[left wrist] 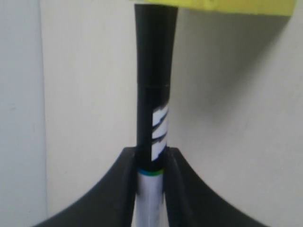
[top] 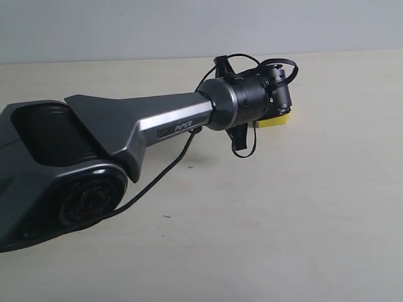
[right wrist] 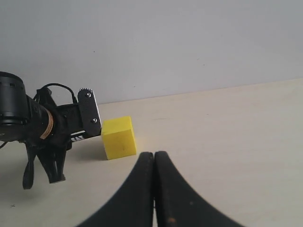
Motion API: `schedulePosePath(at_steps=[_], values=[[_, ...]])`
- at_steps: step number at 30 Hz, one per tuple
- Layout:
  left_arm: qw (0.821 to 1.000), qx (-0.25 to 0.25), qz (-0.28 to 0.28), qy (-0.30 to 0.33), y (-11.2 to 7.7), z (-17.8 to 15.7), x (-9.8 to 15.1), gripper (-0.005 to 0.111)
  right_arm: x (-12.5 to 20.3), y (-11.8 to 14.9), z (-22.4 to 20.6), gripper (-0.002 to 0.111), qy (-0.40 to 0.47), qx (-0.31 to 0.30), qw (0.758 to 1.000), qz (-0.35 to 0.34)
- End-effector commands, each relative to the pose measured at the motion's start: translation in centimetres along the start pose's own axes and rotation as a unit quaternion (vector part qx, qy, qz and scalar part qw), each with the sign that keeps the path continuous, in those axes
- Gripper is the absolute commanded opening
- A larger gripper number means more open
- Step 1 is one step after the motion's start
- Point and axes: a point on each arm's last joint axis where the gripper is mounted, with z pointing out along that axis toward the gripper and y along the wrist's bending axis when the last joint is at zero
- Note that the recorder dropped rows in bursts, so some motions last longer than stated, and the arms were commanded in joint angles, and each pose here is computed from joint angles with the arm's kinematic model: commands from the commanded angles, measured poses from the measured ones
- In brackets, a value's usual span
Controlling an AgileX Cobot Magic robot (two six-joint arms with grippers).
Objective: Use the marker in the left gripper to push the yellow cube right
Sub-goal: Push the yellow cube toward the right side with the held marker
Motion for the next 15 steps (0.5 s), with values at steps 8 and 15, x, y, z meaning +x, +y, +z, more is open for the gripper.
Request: schedulePosePath(at_steps=[8,15], values=[[0.999,-0.010,-0.032,0.035,1.3,0.6,0.2,0.000,0.1,0.0,0.0,0.000,-0.002,0.002,1.000,-0.003],[0.999,0.000,-0.044,0.014,1.5,0.8,-0.1,0.000,0.1,0.0,0.0,0.000,-0.002,0.002,1.000,-0.003]])
